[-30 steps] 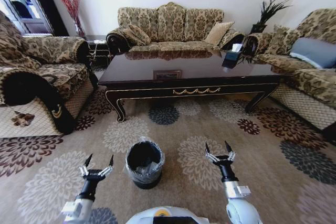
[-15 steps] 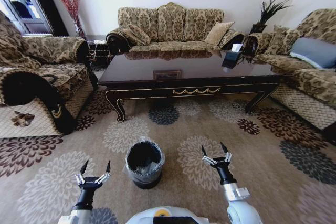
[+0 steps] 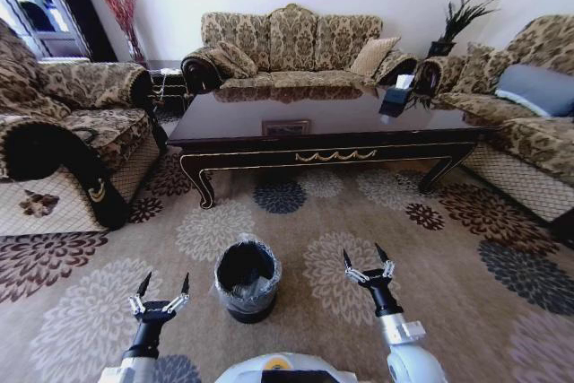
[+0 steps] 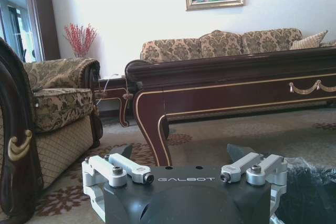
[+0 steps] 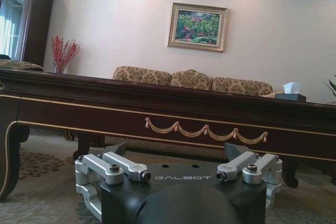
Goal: Move to the front of the table and pick up the trash from the floor, then place it into the trash bin.
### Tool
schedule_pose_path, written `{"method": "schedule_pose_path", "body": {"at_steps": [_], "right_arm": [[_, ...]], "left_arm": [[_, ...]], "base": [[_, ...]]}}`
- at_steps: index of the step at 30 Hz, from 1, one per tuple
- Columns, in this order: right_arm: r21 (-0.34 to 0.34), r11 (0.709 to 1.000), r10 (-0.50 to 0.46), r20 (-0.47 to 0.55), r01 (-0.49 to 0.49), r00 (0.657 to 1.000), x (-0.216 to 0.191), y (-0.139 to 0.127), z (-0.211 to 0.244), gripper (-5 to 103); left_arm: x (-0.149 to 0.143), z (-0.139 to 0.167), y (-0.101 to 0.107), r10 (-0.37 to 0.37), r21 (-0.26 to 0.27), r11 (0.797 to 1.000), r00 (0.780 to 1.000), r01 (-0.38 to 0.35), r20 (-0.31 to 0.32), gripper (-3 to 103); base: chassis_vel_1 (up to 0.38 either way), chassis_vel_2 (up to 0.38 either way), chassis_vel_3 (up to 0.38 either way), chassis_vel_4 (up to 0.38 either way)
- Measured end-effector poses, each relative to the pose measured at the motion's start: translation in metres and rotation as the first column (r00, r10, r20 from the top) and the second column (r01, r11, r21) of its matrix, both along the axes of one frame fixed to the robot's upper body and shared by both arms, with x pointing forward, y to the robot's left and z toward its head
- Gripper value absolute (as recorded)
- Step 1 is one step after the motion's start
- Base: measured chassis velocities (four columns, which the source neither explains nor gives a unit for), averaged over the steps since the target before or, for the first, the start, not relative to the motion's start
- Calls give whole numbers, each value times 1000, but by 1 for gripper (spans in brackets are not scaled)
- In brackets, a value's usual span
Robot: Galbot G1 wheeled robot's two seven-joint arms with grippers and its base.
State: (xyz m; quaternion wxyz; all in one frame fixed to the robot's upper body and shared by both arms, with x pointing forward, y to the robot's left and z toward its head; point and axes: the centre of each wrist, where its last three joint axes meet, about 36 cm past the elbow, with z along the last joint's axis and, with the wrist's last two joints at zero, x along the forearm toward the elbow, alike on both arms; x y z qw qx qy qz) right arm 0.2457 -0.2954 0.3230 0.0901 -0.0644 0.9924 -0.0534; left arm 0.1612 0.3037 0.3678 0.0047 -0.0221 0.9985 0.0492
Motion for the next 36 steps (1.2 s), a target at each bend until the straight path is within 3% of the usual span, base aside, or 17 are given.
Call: {"method": "schedule_pose_path", "body": {"at_steps": [36], "right_arm": [[0,1000,0,-1,0,1000,0,0,0,100]], "left_arm": [[0,0,0,1,-2,1000,1000,-1,-1,100]], "base": [[42,-44,-42,46]]}}
